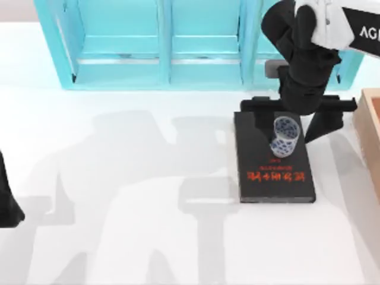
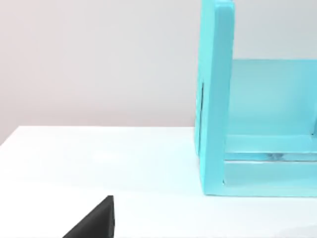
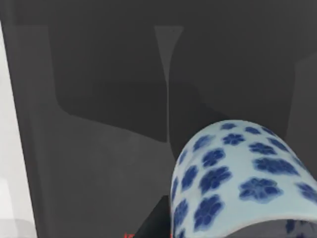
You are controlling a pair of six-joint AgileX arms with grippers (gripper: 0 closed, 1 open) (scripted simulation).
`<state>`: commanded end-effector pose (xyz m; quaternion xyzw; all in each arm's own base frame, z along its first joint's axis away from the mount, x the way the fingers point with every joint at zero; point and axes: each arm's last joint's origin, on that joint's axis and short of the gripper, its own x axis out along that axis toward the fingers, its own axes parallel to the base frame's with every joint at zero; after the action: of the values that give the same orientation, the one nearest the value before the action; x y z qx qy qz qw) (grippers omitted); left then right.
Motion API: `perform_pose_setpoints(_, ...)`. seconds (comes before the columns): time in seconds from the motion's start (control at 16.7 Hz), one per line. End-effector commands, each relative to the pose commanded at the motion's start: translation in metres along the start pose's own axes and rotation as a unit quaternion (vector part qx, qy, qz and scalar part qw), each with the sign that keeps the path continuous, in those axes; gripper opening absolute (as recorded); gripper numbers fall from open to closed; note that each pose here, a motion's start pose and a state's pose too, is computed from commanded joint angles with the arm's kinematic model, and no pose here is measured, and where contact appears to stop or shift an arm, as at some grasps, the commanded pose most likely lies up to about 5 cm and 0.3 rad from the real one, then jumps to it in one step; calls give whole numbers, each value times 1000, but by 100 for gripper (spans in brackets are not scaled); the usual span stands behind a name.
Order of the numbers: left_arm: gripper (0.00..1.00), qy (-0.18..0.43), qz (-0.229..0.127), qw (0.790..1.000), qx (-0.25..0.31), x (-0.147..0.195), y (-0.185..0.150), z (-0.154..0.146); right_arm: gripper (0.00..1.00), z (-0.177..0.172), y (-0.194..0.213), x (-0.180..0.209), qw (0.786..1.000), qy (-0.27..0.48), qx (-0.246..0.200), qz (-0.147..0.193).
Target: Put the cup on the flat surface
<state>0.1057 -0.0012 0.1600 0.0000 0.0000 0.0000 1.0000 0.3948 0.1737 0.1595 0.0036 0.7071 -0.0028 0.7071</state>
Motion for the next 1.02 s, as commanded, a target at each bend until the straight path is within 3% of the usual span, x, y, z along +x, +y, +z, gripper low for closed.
perform_pose_setpoints(0.36,100,0,0,1000,0,0,0,0,2,0,0,0,1000,0,0,0)
perform_pose_setpoints(1.02,100,0,0,1000,0,0,0,0,0,1,0,-6,1000,-2,0,2)
